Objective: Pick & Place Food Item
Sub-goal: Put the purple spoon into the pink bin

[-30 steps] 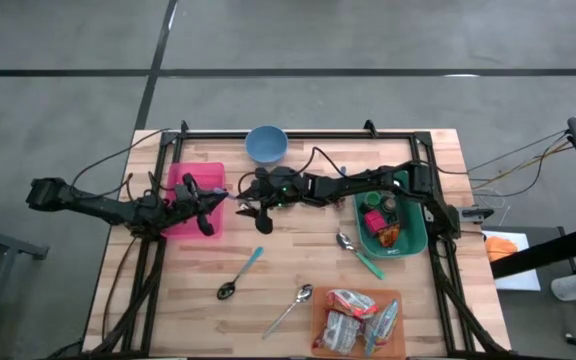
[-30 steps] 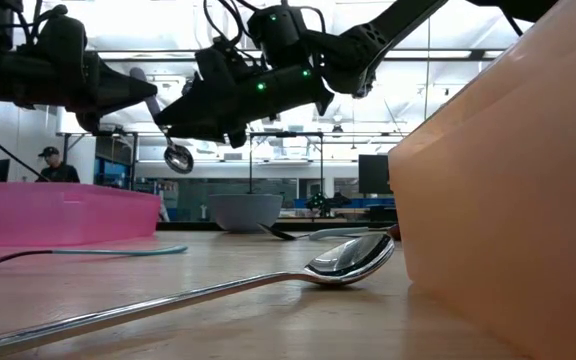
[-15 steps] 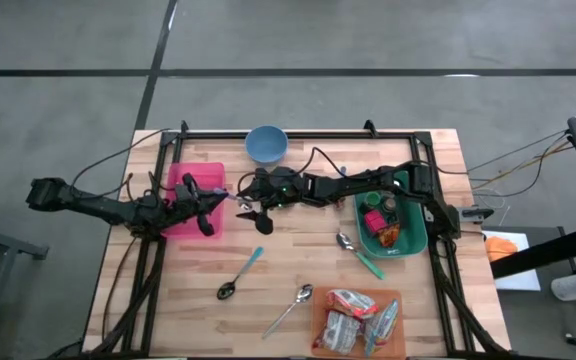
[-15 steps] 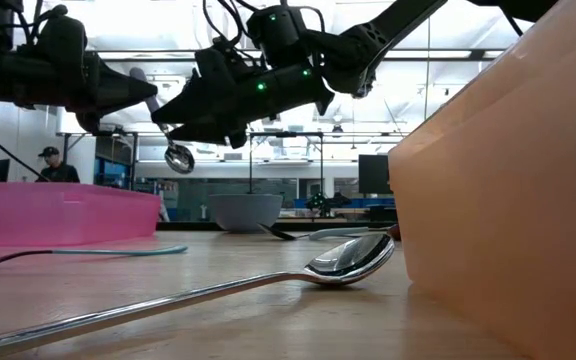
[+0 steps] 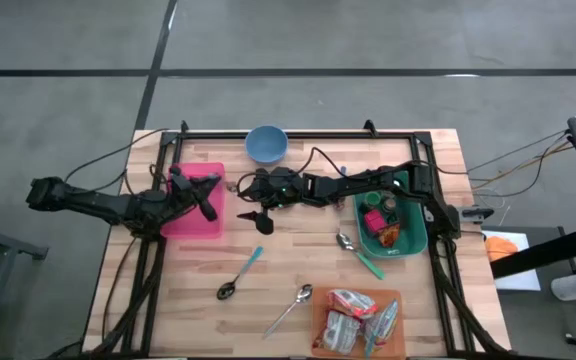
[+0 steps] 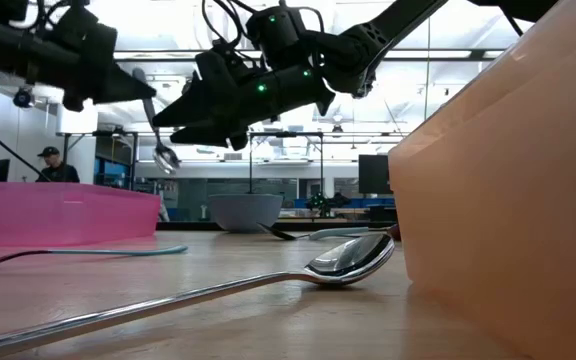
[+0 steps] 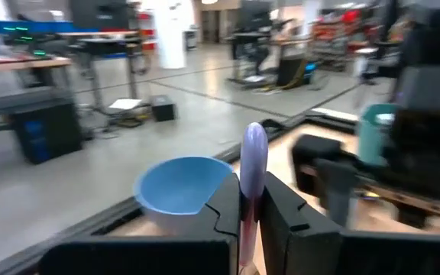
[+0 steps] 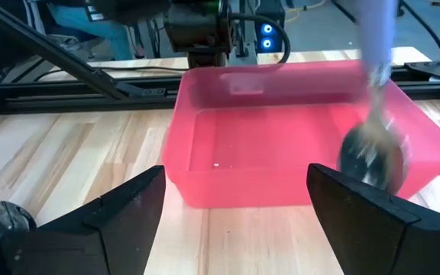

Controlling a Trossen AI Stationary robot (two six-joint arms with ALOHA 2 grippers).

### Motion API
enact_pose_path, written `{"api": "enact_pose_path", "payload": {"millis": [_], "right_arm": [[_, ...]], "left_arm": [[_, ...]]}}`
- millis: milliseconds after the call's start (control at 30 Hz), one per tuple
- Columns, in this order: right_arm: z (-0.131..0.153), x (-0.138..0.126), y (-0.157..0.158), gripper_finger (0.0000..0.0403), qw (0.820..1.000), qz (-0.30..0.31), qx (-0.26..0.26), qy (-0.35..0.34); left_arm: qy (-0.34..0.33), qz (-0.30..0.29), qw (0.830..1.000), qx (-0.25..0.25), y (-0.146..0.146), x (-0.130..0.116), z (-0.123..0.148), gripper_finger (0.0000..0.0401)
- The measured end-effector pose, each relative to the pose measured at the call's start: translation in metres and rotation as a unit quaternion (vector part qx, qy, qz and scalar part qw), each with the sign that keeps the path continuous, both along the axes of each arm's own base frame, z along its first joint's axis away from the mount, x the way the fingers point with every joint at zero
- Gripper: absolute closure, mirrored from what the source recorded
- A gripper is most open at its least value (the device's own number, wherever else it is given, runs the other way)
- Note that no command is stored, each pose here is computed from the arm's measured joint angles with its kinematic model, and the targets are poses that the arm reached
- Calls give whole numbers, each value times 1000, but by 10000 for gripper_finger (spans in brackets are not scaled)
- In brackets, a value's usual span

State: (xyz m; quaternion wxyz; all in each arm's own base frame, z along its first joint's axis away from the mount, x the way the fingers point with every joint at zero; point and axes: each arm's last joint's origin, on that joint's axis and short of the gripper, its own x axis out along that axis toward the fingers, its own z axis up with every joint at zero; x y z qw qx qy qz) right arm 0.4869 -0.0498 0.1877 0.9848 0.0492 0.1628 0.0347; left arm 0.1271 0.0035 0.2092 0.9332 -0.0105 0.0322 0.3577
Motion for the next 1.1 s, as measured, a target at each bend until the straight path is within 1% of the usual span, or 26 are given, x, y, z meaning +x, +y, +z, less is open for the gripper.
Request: {"api": "enact_pose_path", "payload": {"millis": [100,200,333,467,567,700,833,967,1033,1100], "right_arm": [[-1,0,0,87,1000,0,0,6],[-2,-1,0,87,1000,1,-3,8],[-2,-1,0,87,1000,1,-3,10],[-2,-1,0,87,1000,1,-3,11],[-2,-1,0,87,1000,1,-3,11],[-2,-1,0,87,1000,1,-3,11],[-2,-1,0,87,1000,1,-3,9],[-2,-1,0,87,1000,1,-2,9],[-2,-1,0,87,1000,1,-2,9],[-2,-1,0,87,1000,1,-2,9]], "left_arm": [[12,38,999,2,2,-2,17,387],[17,58,998,-14,3,-6,37,387],[8,73,995,-66,4,-15,60,387],[-1,104,985,-140,7,-30,71,387],[0,135,973,-186,8,-42,71,387],[25,161,956,-244,9,-50,63,387],[55,172,943,-281,7,-46,50,387],[81,186,933,-296,5,-39,35,387],[86,196,926,-311,5,-36,28,375],[92,205,914,-338,5,-36,21,360]]}}
